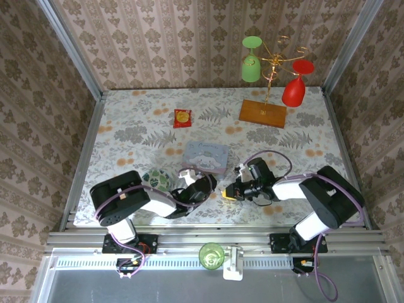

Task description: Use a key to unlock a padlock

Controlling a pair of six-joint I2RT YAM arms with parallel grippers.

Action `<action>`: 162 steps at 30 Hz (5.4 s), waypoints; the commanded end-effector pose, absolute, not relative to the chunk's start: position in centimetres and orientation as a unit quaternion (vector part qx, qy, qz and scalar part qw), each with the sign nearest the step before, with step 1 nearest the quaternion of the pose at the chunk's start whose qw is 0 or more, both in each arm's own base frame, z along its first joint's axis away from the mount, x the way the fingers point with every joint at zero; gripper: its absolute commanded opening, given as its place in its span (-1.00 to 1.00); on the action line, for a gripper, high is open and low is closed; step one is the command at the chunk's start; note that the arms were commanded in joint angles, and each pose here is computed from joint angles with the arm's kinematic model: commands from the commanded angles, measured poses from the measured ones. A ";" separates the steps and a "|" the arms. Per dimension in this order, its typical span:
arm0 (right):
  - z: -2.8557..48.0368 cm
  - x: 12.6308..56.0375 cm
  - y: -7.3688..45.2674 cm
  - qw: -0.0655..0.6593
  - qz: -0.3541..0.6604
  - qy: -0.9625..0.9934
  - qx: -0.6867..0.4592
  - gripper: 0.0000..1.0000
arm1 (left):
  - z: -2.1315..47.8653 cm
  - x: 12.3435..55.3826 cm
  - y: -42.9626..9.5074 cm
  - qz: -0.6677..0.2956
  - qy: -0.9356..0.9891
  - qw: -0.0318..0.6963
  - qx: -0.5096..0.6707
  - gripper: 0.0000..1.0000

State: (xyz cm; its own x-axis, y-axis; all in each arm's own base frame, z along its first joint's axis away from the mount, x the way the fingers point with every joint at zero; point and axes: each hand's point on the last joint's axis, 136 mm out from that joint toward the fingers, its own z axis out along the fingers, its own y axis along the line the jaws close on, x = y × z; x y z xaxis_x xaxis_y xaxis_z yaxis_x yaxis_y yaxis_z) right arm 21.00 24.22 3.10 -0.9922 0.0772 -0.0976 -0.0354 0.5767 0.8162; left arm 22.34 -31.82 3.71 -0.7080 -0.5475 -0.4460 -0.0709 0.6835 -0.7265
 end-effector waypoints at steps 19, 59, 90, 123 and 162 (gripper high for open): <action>10.6 33.3 16.7 0.317 0.213 0.923 0.037 -1.00 | 1.2 20.6 -29.1 -0.244 0.894 0.343 -0.154 -0.26; 5.4 40.9 22.6 0.243 0.216 0.946 -0.013 -1.00 | -1.0 20.2 -31.7 -0.272 0.900 0.309 -0.145 -0.10; 13.2 37.6 17.9 0.276 0.278 0.920 -0.018 -1.00 | 2.5 21.2 -32.0 -0.367 0.863 0.323 -0.123 -1.00; 3.5 20.1 25.6 0.054 0.506 0.861 -0.021 -1.00 | 5.6 21.1 -33.2 -0.505 0.793 0.313 -0.137 -1.00; 1.9 21.6 25.4 0.039 0.535 0.844 -0.006 -1.00 | 6.3 20.6 -34.1 -0.522 0.786 0.303 -0.132 -1.00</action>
